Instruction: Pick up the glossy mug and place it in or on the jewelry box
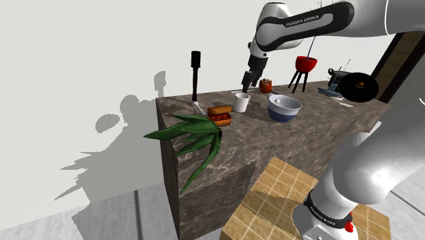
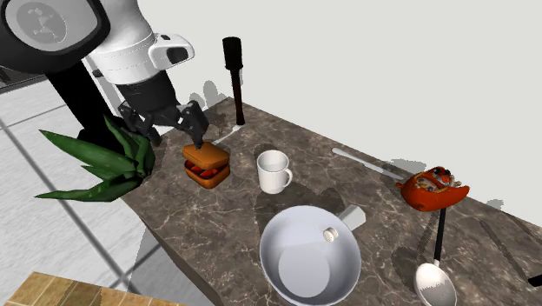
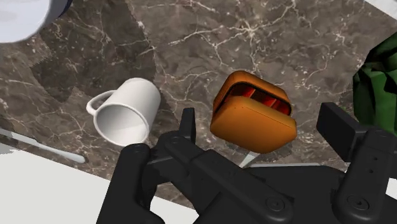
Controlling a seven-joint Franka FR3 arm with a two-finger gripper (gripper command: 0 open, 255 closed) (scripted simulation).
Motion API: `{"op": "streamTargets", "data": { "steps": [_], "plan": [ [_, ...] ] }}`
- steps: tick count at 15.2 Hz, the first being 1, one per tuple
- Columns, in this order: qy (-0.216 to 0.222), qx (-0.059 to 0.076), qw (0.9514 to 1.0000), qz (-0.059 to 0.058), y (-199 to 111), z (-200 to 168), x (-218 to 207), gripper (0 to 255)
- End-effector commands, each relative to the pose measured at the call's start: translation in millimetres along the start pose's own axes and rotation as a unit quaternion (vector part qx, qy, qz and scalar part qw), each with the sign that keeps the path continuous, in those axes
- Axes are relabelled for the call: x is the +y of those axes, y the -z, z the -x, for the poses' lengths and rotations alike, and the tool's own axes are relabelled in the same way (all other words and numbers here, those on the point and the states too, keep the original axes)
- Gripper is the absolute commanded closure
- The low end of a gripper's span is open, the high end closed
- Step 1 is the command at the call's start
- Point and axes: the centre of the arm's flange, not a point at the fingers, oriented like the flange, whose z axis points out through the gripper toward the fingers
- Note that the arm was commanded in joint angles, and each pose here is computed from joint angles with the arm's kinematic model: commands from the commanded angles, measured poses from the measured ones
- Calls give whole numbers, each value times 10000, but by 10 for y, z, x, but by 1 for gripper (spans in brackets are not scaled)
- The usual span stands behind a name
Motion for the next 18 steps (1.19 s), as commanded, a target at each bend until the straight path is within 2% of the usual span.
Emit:
{"op": "streamTargets", "data": {
  "steps": [1, 15, 18],
  "plan": [
    [-6, -23, 10000, 4, -174, -123, 159, 0],
    [-75, -192, 9998, -1, -1369, -964, 1331, 0],
    [-75, -193, 9998, -1, -1479, -963, 1335, 0]
  ]
}}
